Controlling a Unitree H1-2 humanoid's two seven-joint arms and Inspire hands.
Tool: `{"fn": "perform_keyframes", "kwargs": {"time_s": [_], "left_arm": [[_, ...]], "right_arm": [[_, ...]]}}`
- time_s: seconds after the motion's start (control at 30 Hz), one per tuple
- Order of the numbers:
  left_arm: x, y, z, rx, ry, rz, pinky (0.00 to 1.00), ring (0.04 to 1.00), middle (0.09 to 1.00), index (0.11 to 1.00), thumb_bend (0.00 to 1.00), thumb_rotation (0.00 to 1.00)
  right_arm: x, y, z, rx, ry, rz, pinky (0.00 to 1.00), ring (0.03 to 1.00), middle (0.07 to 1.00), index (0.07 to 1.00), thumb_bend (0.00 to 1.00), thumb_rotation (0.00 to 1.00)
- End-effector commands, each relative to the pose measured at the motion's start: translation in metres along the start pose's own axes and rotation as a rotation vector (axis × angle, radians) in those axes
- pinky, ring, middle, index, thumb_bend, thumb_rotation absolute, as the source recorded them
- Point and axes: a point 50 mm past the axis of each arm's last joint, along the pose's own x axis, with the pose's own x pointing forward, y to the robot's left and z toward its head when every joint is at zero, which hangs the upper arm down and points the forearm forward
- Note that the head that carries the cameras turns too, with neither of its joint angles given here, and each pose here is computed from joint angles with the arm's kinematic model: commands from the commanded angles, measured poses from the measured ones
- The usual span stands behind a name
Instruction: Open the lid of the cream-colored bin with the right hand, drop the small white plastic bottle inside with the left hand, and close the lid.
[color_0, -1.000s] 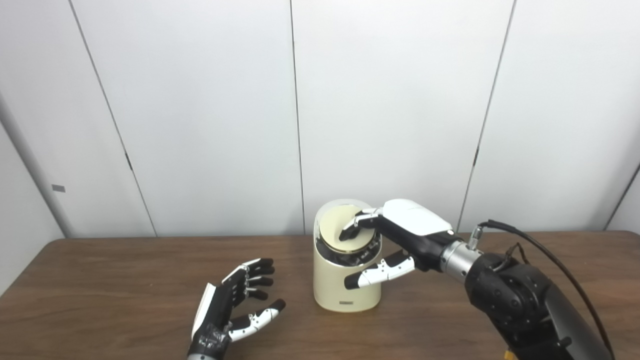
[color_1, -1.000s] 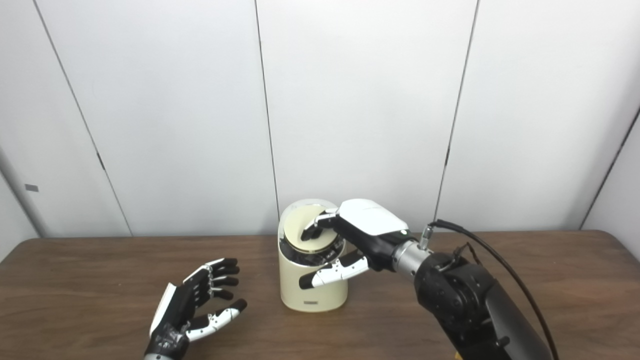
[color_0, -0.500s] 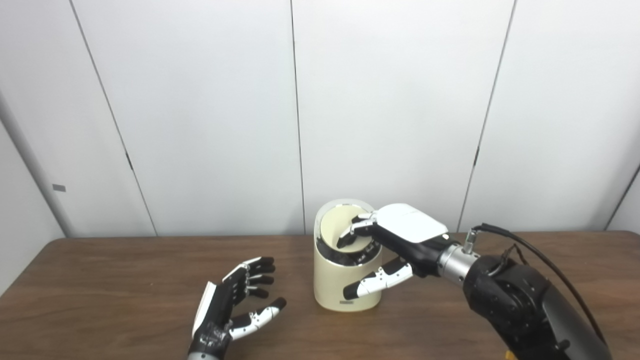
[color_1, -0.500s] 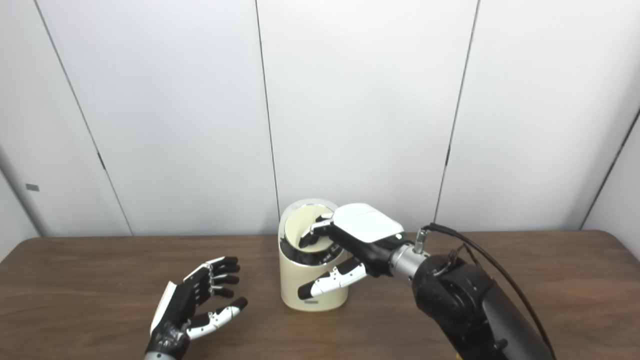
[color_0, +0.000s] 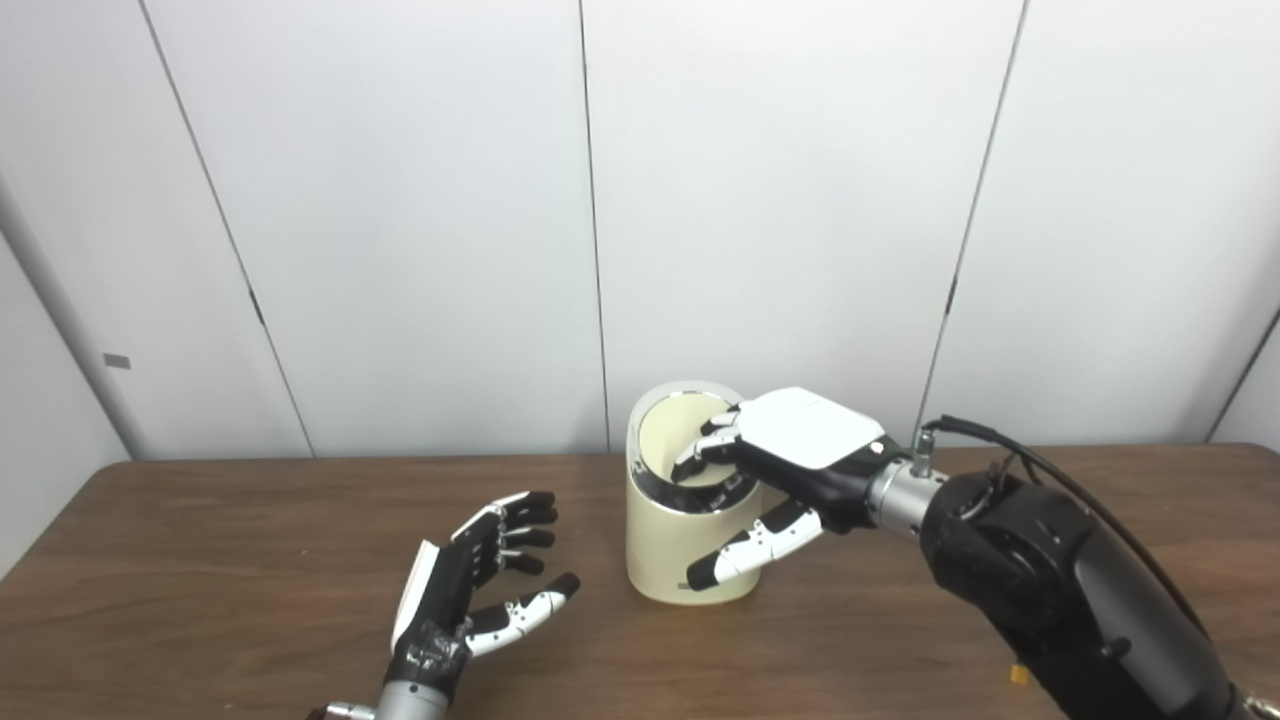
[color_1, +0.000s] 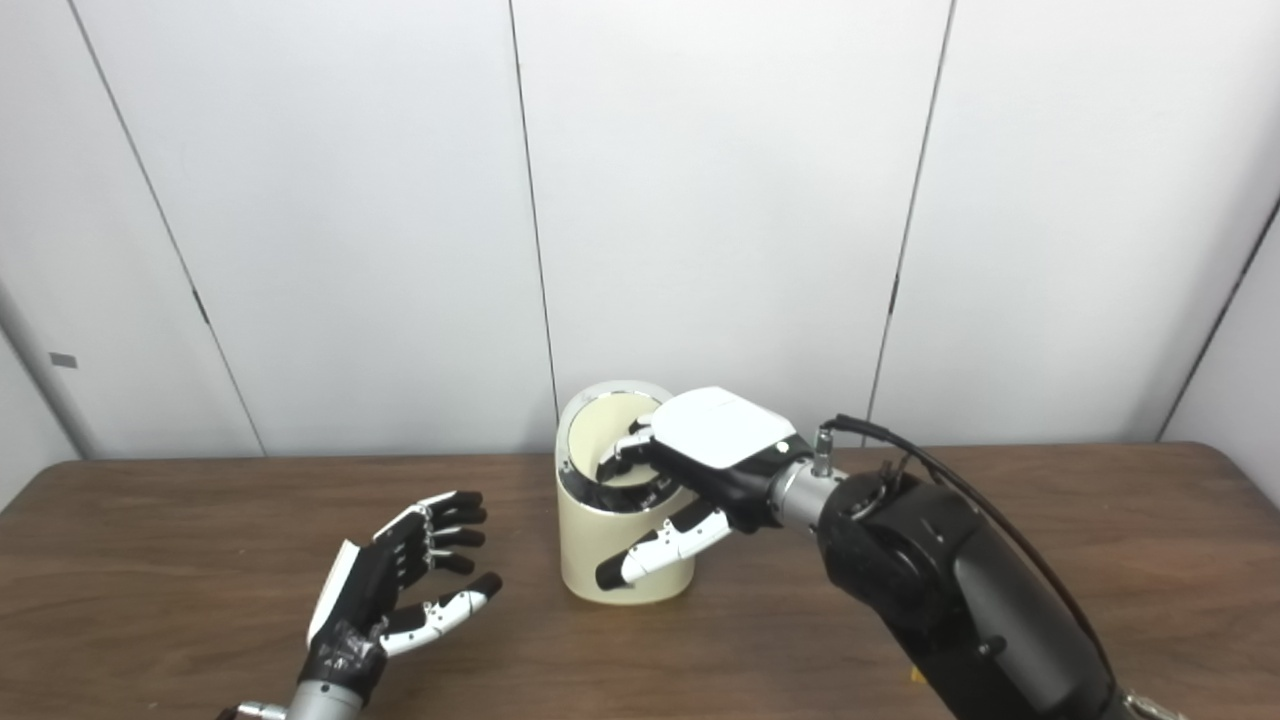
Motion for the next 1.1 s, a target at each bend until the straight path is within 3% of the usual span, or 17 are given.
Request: {"fn": "perform_keyframes", "kwargs": {"time_s": [0.0,0.1,0.2,0.43,0.63,0.87,0.97,1.07], "left_arm": [[0.009,0.003,0.016,-0.004,-0.065,0.016,0.6,0.695,0.75,0.764,0.58,0.0],[0.009,0.004,0.016,-0.008,-0.067,0.016,0.59,0.693,0.747,0.763,0.58,0.0],[0.01,0.005,0.016,-0.01,-0.072,0.016,0.59,0.688,0.745,0.761,0.58,0.0],[0.011,0.005,0.016,-0.013,-0.075,0.013,0.59,0.687,0.746,0.759,0.58,0.0],[0.01,0.005,0.016,-0.011,-0.071,0.01,0.6,0.693,0.749,0.763,0.58,0.0],[0.009,0.005,0.015,-0.011,-0.075,0.007,0.6,0.694,0.751,0.764,0.59,0.0],[0.009,0.005,0.015,-0.022,-0.073,0.008,0.6,0.696,0.752,0.767,0.58,0.0],[0.01,0.005,0.015,-0.02,-0.074,0.01,0.6,0.696,0.749,0.766,0.59,0.0]], "right_arm": [[0.0,0.017,-0.013,-0.018,0.09,0.17,0.94,0.912,0.794,0.786,0.78,0.91],[0.0,0.018,-0.013,-0.011,0.102,0.195,0.92,0.905,0.798,0.787,0.77,0.9],[-0.002,0.014,-0.012,0.01,0.091,0.161,0.93,0.908,0.8,0.79,0.77,0.9],[-0.016,-0.01,-0.011,0.177,0.059,-0.06,0.93,0.898,0.778,0.761,0.72,0.78],[-0.031,-0.022,-0.017,0.336,0.036,-0.28,0.71,0.809,0.761,0.757,0.64,0.64],[-0.046,0.008,-0.035,0.62,0.026,-0.54,0.67,0.803,0.821,0.83,0.71,0.45],[-0.054,0.023,-0.04,0.69,0.048,-0.602,0.66,0.803,0.839,0.858,0.74,0.42],[-0.063,0.047,-0.046,0.755,0.085,-0.614,0.68,0.807,0.869,0.884,0.74,0.34]]}}
